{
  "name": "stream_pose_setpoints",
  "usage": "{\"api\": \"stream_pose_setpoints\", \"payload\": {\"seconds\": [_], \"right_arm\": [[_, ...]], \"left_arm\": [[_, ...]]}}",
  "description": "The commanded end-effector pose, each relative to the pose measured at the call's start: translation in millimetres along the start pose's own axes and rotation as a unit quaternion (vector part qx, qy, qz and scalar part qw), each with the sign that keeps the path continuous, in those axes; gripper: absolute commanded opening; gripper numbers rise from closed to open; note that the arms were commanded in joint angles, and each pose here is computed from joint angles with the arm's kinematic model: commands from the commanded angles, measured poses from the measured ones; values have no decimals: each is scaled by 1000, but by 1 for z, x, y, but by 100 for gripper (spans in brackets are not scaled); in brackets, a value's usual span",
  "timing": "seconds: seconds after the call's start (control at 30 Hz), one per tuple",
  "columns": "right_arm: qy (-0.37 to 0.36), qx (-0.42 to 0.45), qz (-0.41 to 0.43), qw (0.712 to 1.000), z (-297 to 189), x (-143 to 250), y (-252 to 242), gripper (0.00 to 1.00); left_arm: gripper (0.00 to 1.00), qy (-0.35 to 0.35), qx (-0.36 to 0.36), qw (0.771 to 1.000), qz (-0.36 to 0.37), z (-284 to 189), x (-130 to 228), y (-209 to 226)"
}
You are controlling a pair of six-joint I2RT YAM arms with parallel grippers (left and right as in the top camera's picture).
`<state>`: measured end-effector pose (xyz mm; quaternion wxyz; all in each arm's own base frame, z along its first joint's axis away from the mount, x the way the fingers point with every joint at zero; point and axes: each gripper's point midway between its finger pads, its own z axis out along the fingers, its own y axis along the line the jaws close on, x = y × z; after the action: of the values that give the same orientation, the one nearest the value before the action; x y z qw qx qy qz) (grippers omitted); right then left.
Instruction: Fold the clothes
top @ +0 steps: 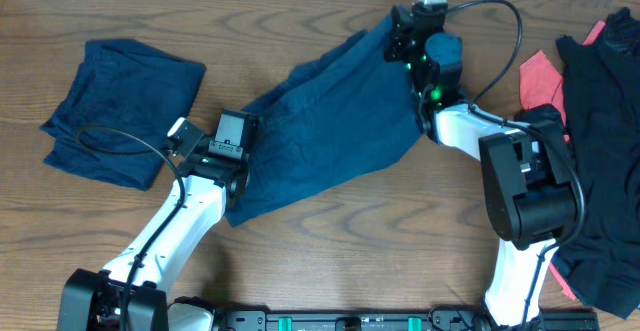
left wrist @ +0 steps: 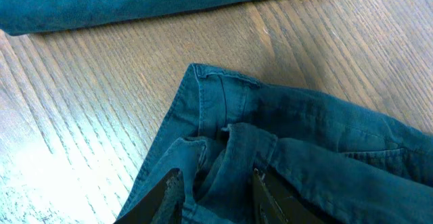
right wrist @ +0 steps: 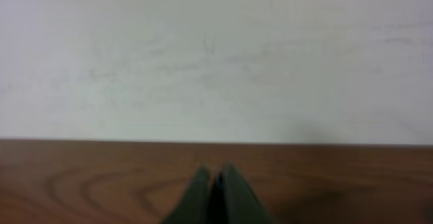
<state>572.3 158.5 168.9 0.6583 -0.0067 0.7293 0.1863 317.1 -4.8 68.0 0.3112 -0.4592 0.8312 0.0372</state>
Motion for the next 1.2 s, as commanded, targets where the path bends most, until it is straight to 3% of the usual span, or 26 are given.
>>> {"api": "stream_pose_setpoints", "payload": {"seconds": [0.0,0.03,0.1,0.2,0.4,0.53,0.67,0.73,0.83,1.0,1.17], "right_arm": [[-23,2,-10,1000,11,-17,5,27],[-28,1,-10,1000,13,-23,6,52],[-30,2,-11,999,16,-29,7,75],[-8,9,-30,999,18,-23,3,99],[126,38,-20,991,3,22,-22,99],[205,78,-11,976,-21,38,-47,99],[262,116,2,958,-50,38,-74,99],[292,135,11,947,-68,39,-86,99],[355,154,47,921,-102,50,-97,99],[452,152,145,867,-149,87,-101,99],[489,108,193,844,-165,118,-82,91]], "left_arm": [[35,-17,-10,1000,10,0,-7,5],[35,-18,-9,1000,10,-1,-8,5],[35,-19,-7,1000,11,-3,-9,5],[36,-28,-1,1000,3,-8,-15,4],[42,-101,5,995,-20,-27,-60,12],[44,-112,25,993,-31,-37,-75,11],[32,-45,90,995,27,-45,-55,-9],[26,6,141,987,82,-52,-36,-24],[24,49,188,971,137,-60,-17,-37],[24,43,178,959,215,-51,-12,-34],[25,48,130,957,255,-17,-3,-29]]}}
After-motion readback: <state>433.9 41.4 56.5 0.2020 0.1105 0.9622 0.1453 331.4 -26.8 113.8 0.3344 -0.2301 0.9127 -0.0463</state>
